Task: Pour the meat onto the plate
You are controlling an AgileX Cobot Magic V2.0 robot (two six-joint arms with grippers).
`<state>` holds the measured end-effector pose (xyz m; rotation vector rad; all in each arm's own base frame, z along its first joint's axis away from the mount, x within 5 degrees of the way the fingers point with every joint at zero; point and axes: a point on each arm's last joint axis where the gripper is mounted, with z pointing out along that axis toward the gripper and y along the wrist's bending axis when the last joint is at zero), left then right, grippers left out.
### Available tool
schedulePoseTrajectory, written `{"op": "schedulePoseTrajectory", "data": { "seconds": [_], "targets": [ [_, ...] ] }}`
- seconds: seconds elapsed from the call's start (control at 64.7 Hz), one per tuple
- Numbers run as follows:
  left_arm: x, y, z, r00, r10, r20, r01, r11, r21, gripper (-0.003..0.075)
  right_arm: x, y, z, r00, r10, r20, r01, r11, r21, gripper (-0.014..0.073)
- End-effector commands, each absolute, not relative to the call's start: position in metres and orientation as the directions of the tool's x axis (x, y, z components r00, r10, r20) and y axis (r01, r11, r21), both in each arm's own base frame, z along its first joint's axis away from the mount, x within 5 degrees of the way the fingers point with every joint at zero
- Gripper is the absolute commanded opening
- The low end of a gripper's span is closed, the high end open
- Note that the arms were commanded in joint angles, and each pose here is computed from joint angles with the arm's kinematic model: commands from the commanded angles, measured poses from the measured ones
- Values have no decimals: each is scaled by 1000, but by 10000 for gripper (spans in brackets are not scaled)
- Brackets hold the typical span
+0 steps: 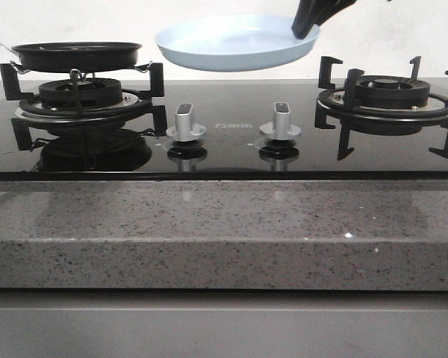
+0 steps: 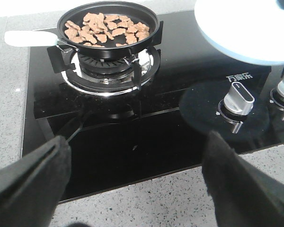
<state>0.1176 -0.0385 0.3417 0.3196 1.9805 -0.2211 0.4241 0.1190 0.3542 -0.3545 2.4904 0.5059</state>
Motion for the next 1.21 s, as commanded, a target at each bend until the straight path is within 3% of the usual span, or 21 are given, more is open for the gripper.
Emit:
{"op": "schedulePoseTrajectory", "data": {
  "seconds": [0.0, 0.216, 0.387, 0.588, 0.959, 1.191],
  "targets": [
    [120, -40, 360, -308, 84, -948, 324, 946, -21, 564, 395, 119, 392, -717, -108, -689, -395, 876, 275, -113],
    [120, -40, 360, -308, 84, -948, 324, 946, -21, 565, 345, 120, 378, -687, -117, -717, -422, 868, 263, -113],
    [120, -40, 360, -308, 84, -948, 324, 946, -21, 564, 325, 115, 352, -719, -103, -687, -390, 879, 276, -113],
    [120, -40, 360, -308, 84, -948, 324, 946, -21, 565, 321, 114, 328, -757, -95, -646, -360, 887, 291, -113],
    [120, -41, 360, -319, 51, -947, 319, 946, -57, 565, 322, 115, 326, -765, -73, -640, -350, 881, 319, -113],
    [142, -34, 359, -454, 3, -891, 212, 972, -104, 569, 322, 116, 323, -774, -78, -628, -349, 880, 321, -113]
  ]
}}
